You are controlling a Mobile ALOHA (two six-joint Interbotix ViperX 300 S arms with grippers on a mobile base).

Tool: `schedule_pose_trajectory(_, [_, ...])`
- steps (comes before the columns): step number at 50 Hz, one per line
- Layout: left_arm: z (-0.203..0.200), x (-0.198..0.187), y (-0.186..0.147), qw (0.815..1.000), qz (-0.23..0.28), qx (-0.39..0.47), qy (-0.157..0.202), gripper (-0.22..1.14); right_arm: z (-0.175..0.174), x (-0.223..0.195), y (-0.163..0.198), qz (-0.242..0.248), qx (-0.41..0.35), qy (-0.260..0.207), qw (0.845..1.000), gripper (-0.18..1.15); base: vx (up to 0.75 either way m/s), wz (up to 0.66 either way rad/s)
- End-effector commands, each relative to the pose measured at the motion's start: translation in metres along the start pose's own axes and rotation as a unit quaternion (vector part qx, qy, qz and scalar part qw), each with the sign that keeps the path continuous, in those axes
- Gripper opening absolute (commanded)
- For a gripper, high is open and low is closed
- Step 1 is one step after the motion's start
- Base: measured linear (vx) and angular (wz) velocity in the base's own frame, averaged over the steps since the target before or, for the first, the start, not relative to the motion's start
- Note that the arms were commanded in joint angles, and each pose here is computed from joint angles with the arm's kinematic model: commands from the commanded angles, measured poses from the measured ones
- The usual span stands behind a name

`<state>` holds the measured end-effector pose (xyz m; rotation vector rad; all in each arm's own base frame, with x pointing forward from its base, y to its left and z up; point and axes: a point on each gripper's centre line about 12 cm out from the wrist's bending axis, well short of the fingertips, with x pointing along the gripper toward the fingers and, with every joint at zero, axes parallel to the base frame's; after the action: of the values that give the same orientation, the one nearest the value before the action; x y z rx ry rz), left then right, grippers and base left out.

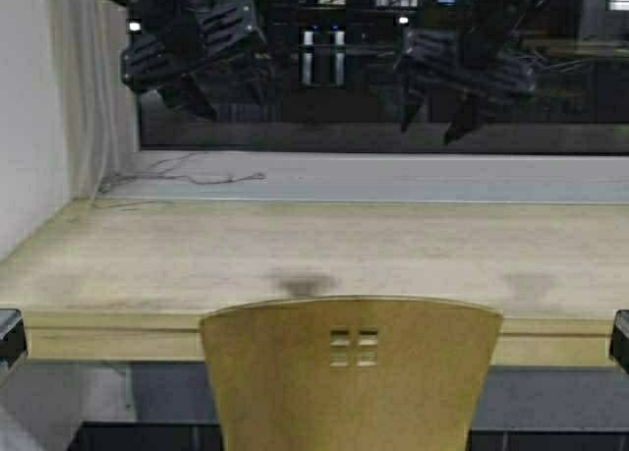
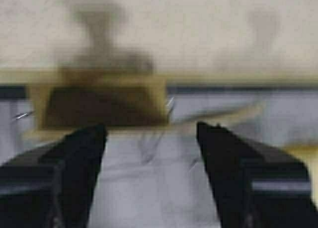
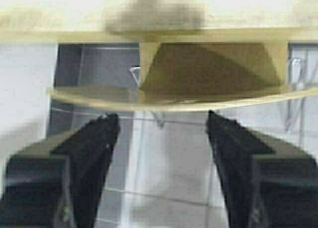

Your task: Push the chairs under the table

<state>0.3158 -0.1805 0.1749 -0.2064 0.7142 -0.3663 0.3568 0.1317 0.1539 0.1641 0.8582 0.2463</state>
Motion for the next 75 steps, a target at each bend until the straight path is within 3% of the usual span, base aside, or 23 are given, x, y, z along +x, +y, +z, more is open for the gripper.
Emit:
schedule_pose_trajectory(1, [-0.002, -0.036, 0.0, 0.999, -0.005, 0.053, -0.006, 0.9, 0.006, -0.04, 0.0, -0.001, -0.06, -0.046, 0.997, 0.89, -0.11, 0.18])
schedule_pose_trajectory(11, [0.008, -0.073, 0.02, 0.991, 0.015, 0.121, -0.052, 0.9, 0.029, -0.094, 0.009, 0.013, -0.076, -0.13, 0.989, 0.89, -0.1, 0.27])
schedule_pose_trajectory(16, [0.015, -0.075, 0.032, 0.982, 0.038, 0.176, -0.059, 0.9, 0.026, -0.102, 0.008, 0.012, -0.088, -0.136, 0.987, 0.89, -0.11, 0.37])
schedule_pose_trajectory(24, [0.028, -0.078, 0.034, 0.979, 0.043, 0.183, -0.084, 0.9, 0.023, -0.101, 0.004, 0.008, -0.085, -0.149, 0.985, 0.89, -0.14, 0.34])
schedule_pose_trajectory(46, [0.017, -0.063, 0.04, 0.979, 0.047, 0.189, -0.054, 0.9, 0.039, -0.084, 0.0, -0.003, -0.081, -0.156, 0.984, 0.89, -0.2, 0.17])
schedule_pose_trajectory(75, [0.023, -0.059, 0.039, 0.979, 0.047, 0.188, -0.06, 0.9, 0.037, -0.083, -0.009, -0.012, -0.071, -0.151, 0.986, 0.89, -0.33, 0.37])
